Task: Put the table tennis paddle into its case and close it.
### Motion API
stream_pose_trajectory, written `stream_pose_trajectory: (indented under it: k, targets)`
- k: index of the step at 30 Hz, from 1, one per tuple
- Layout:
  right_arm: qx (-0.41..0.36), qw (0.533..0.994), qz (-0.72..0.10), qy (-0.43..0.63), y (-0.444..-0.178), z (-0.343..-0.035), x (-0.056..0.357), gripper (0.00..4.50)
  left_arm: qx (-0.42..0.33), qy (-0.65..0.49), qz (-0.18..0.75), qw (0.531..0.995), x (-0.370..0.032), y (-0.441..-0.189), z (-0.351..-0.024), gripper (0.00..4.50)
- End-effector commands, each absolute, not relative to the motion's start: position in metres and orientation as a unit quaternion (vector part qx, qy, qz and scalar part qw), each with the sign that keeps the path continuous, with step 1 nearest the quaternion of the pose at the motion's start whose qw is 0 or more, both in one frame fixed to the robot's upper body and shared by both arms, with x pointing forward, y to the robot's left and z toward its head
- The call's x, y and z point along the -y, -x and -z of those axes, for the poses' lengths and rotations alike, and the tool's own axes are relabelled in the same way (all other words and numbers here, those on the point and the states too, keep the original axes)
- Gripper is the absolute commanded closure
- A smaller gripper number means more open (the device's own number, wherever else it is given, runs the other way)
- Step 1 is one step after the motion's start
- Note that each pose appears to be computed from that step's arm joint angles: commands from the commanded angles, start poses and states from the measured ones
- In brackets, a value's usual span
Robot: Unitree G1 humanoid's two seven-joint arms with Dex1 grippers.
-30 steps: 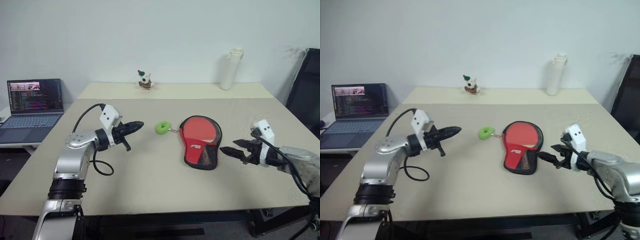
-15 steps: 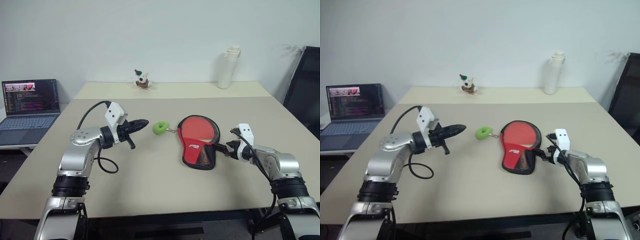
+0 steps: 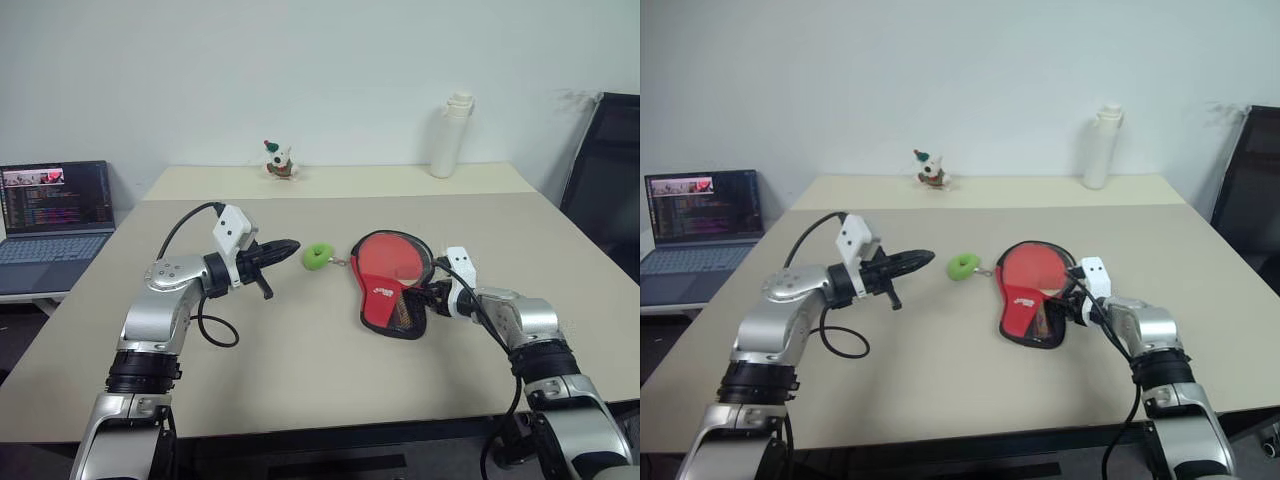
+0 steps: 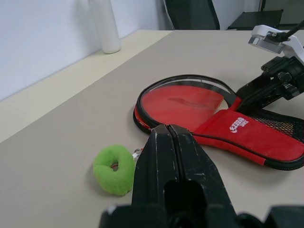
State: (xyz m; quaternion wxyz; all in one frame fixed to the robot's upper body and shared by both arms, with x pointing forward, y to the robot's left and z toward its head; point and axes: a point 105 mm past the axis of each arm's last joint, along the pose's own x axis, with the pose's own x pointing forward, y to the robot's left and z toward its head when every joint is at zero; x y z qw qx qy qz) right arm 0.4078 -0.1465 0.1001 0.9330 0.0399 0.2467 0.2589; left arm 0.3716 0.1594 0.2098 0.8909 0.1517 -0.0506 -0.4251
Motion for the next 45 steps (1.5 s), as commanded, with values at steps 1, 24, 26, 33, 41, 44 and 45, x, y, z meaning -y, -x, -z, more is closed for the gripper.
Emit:
stream_pose_trajectory:
  k: [1, 24, 26, 33, 41, 44, 45]
  targets:
    - [-0.271, 0.92, -0.277, -0.063, -0.405, -0.093, 0.133, 2.89, 0.076, -0.165, 0.427, 0.886, -0.158, -0.365, -0.222, 4.5]
    - [-0.314, 0.843, -0.422, -0.11, -0.323, -0.103, 0.065, 4.48, -0.091, -0.135, 0.588, 0.793, -0.169, -0.283, -0.156, 4.5]
    - [-0.326, 0.844, -0.409, -0.117, -0.312, -0.098, 0.072, 4.48, -0.095, -0.133, 0.591, 0.79, -0.168, -0.28, -0.154, 4.5]
    - [-0.35, 0.845, -0.381, -0.139, -0.284, -0.09, 0.084, 4.48, -0.099, -0.133, 0.596, 0.786, -0.167, -0.281, -0.154, 4.5]
    - [-0.353, 0.853, -0.355, -0.15, -0.283, -0.087, 0.087, 4.48, -0.097, -0.136, 0.599, 0.783, -0.164, -0.284, -0.155, 4.5]
    - [-0.355, 0.853, -0.353, -0.151, -0.282, -0.086, 0.086, 4.48, -0.097, -0.137, 0.599, 0.783, -0.163, -0.284, -0.155, 4.5]
    - [-0.353, 0.855, -0.348, -0.153, -0.283, -0.086, 0.086, 4.48, -0.097, -0.137, 0.599, 0.783, -0.163, -0.283, -0.154, 4.5]
